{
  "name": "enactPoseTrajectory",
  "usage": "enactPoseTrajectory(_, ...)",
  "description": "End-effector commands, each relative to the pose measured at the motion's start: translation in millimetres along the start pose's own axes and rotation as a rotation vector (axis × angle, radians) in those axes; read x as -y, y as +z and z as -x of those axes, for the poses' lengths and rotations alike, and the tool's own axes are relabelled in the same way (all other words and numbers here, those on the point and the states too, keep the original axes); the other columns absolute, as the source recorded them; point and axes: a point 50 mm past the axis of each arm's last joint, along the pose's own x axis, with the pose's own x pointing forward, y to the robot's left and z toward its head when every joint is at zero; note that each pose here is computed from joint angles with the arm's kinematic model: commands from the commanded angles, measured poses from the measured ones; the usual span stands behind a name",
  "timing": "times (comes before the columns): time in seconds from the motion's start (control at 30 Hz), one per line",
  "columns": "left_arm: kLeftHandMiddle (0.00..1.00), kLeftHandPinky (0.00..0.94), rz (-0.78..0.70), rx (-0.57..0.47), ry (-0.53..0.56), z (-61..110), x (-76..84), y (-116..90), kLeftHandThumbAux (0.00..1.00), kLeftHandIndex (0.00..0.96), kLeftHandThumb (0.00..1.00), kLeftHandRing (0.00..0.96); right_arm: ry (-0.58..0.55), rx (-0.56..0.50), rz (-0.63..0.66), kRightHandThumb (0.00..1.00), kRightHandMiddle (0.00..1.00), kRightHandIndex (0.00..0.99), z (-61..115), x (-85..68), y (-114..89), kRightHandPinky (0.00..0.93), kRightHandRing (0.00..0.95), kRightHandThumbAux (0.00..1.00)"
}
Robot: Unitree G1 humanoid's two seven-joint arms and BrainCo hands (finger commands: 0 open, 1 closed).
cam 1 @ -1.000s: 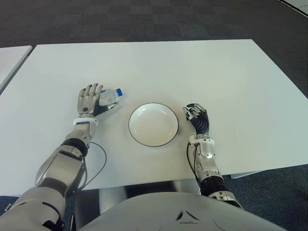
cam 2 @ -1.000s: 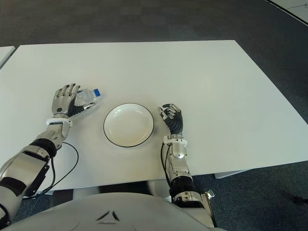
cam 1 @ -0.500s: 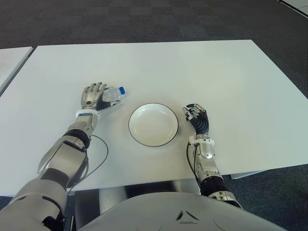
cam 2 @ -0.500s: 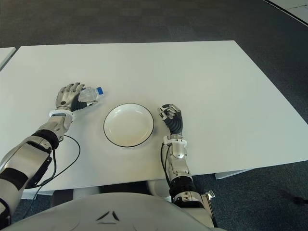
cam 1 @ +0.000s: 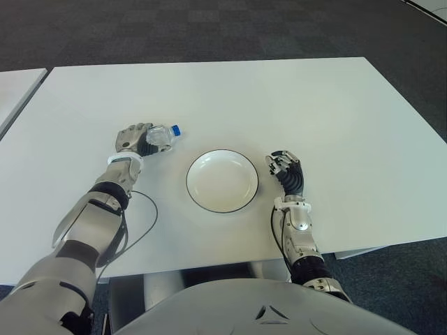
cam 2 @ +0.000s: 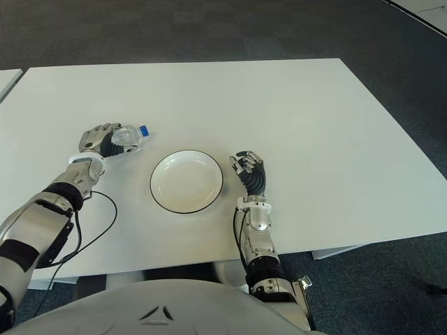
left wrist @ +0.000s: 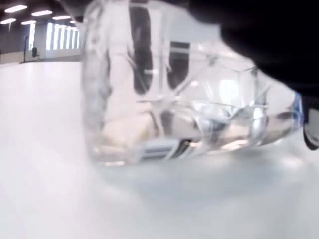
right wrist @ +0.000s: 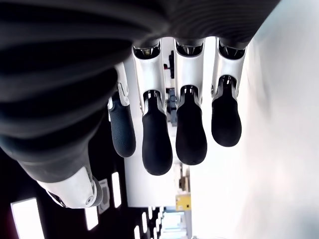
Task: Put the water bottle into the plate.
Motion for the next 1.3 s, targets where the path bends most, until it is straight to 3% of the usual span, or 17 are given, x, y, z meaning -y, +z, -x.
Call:
enactPoseTrajectory(0.03,0.533,0.677,0.019,-0.055,-0.231,29.5,55.5,-14.3,0.615,0.407,0.822,0.68,-0.04,-0.194,-0.011,0.703,0.686,0.434,28.4,3.4,-34.6,0.671,0.676,0.727)
enactPoseTrajectory(0.3,0.536,0.823,0.071,-0.054,-0.183,31.6,56.1,-14.3,0.667,0.394,0.847,0.789,-0.033,-0.194,-0.013,0.703,0.691,0.434,28.2,3.3,-34.6,0.67,0.681,0.728)
enactPoseTrajectory(1.07,0.543,0.848,0.162,-0.051,-0.15,29.1,51.4,-11.2,0.67,0.394,0.851,0.851,-0.038,-0.2,-0.011,0.704,0.689,0.434,27.6,4.4,-35.1,0.669,0.678,0.728)
enactPoseTrajectory(1.3,0.542,0.835,0.15,-0.026,-0.093,22.4,39.4,-7.5,0.67,0.394,0.851,0.852,-0.041,-0.196,-0.016,0.704,0.681,0.434,27.6,4.7,-35.3,0.667,0.673,0.727)
